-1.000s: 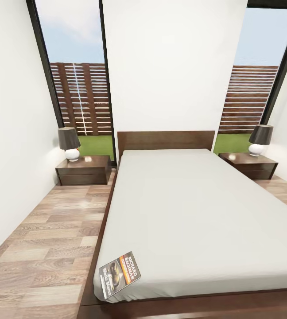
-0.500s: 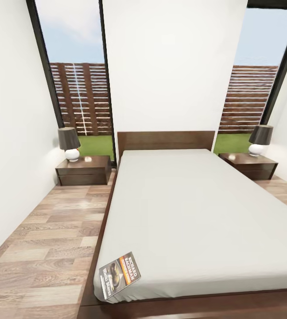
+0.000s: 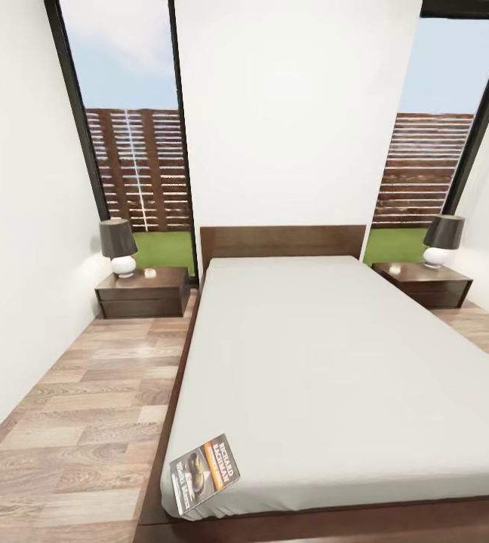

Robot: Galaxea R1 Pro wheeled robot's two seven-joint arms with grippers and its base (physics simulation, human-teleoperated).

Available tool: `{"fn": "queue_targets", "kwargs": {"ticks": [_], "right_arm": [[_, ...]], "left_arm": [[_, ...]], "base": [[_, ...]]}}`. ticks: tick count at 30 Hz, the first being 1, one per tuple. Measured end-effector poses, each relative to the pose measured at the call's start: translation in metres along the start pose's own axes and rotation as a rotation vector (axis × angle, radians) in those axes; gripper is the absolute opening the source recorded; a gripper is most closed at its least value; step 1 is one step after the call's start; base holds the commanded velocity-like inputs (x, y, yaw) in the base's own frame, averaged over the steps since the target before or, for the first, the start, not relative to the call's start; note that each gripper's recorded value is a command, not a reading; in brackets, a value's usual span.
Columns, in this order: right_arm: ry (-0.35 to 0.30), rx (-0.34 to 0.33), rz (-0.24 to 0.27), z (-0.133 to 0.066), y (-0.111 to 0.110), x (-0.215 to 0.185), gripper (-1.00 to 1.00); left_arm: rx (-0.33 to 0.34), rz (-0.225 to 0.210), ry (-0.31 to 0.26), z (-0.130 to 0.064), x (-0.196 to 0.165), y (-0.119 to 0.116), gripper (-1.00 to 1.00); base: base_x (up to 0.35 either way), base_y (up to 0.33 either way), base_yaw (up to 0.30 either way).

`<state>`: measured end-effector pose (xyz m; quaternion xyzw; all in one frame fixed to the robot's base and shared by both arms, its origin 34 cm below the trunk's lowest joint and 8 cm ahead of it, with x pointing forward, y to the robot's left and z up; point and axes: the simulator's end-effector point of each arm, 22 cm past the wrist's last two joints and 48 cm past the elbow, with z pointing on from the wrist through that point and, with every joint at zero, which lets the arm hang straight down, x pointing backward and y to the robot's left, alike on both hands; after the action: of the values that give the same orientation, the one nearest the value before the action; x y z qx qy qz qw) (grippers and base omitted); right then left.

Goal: In the bedroom, move the book from the bed onto either nightstand, and place the two sandals side by side next to the bed.

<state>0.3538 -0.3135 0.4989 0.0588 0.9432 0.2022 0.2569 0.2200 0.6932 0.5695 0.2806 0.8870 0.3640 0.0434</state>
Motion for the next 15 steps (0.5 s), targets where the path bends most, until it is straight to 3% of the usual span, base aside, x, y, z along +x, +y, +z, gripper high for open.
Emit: {"fn": "queue_targets", "kwargs": {"ticks": [5, 15], "right_arm": [[0.007, 0.013, 0.001, -0.004, 0.005, 0.002, 1.00], [0.027, 0.100, -0.016, -0.005, 0.000, 0.009, 1.00]], "left_arm": [[0.000, 0.000, 0.000, -0.006, 0.001, 0.006, 1.00], [0.001, 0.001, 0.000, -0.012, 0.001, 0.012, 1.00]], "base": [[0.000, 0.000, 0.000], [0.000, 0.000, 0.000]]}}
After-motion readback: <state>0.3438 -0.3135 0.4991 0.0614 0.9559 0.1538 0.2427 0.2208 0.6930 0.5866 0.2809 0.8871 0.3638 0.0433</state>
